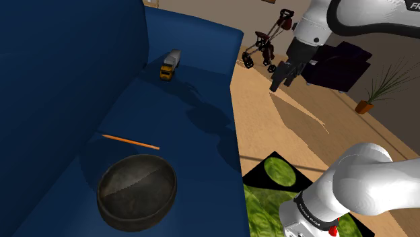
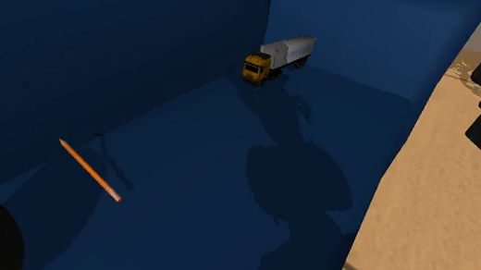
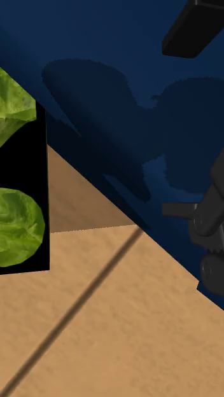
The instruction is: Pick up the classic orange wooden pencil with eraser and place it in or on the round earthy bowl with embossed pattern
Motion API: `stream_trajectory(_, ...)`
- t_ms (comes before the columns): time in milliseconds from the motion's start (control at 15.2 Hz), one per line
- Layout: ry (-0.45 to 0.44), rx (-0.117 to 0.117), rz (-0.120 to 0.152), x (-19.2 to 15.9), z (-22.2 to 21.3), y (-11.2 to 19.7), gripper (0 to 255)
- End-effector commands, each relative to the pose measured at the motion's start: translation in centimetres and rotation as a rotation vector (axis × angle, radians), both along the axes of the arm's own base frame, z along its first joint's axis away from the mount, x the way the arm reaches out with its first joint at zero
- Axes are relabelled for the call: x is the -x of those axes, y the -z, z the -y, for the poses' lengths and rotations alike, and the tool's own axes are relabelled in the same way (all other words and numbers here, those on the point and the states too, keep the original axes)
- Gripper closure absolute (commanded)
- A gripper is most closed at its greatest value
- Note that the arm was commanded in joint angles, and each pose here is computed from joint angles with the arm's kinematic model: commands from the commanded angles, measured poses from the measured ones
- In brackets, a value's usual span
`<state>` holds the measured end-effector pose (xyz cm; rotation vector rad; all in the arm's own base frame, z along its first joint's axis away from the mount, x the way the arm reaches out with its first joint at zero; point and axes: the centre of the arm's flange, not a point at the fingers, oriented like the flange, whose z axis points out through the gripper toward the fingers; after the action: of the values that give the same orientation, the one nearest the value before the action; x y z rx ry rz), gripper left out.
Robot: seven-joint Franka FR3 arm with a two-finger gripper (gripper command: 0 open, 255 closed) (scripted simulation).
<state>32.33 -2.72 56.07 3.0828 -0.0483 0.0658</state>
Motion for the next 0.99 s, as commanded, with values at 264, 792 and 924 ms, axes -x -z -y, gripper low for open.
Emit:
stream_trajectory(264,-0.086,0.015,0.011,-3.0,-4.0,1.7,0)
stream_trajectory(792,-0.259,0.046,0.033,-7.9,-12.6,5.3,0)
stream_trajectory(924,-0.302,0.054,0.038,-8.9,-14.8,6.2,0)
